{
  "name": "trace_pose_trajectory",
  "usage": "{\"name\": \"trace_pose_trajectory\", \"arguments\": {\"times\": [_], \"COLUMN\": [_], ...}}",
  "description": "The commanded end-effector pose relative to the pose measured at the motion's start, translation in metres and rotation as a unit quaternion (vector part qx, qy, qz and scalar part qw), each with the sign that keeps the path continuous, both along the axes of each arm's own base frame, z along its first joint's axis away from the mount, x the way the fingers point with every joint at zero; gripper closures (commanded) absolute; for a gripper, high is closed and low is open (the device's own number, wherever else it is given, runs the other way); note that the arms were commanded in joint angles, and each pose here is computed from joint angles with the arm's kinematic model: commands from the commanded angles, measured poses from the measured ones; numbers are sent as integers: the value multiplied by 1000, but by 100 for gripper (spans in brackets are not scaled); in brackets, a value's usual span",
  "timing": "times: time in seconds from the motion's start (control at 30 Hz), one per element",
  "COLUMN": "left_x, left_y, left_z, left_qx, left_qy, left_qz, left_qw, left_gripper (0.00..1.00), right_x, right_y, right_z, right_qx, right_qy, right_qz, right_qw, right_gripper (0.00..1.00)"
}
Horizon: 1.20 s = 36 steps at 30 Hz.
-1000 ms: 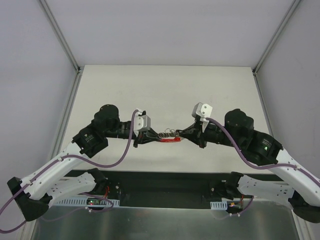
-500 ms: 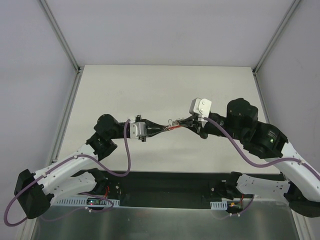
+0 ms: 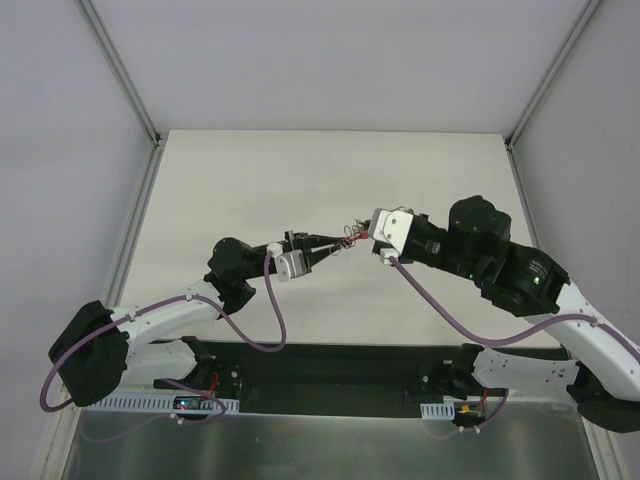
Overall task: Remove the keys from the keyring
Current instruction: Adjust the key on the keyring.
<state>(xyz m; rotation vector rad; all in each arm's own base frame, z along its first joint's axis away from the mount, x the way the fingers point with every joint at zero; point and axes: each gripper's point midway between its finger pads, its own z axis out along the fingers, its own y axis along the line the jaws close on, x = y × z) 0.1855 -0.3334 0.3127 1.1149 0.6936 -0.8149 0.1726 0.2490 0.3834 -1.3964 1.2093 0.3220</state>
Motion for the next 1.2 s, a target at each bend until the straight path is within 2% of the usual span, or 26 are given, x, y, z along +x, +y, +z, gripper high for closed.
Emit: {"name": "trace_pose_trajectory", "arguments": {"times": [0.0, 0.1, 0.27, 0.47, 0.6, 0.67, 0.7, 0.83, 0.9, 1.07, 1.17], "left_x": [-5, -6, -8, -3, 1, -2, -5, -13, -14, -27, -32], "left_y": [9, 9, 11, 9, 6, 7, 7, 19, 26, 45, 53], "left_z": [12, 5, 7, -2, -3, -3, -4, -6, -13, 25, 50], "left_qx": [-11, 7, 8, 29, 33, 34, 38, 56, 75, 64, 49], "left_qy": [-40, -35, -36, -36, -17, 0, 1, 26, 60, 92, 98], "left_qz": [14, 13, 12, 19, 21, 14, 9, 15, 27, 39, 44], "left_qw": [999, 999, 999, 999, 999, 999, 999, 998, 995, 993, 993], "left_gripper": [100, 100, 100, 100, 99, 83, 69, 54, 53, 49, 42], "right_x": [21, 18, 13, 7, -9, -10, -8, -7, -9, -8, -7], "right_y": [-23, -27, -19, -16, -9, -9, -9, -11, -11, -8, -6], "right_z": [35, 42, 27, 23, 25, 20, 17, 5, 1, -2, 0], "right_qx": [50, 73, 50, 57, 60, 48, 38, 23, 21, 27, 36], "right_qy": [-84, -86, -54, -37, -44, -46, -48, -47, -45, -32, -20], "right_qz": [-77, -78, -60, -45, 7, 12, 12, 9, 13, 9, 3], "right_qw": [992, 991, 996, 997, 997, 998, 998, 999, 999, 999, 999], "right_gripper": [99, 99, 99, 99, 99, 99, 99, 99, 99, 99, 99]}}
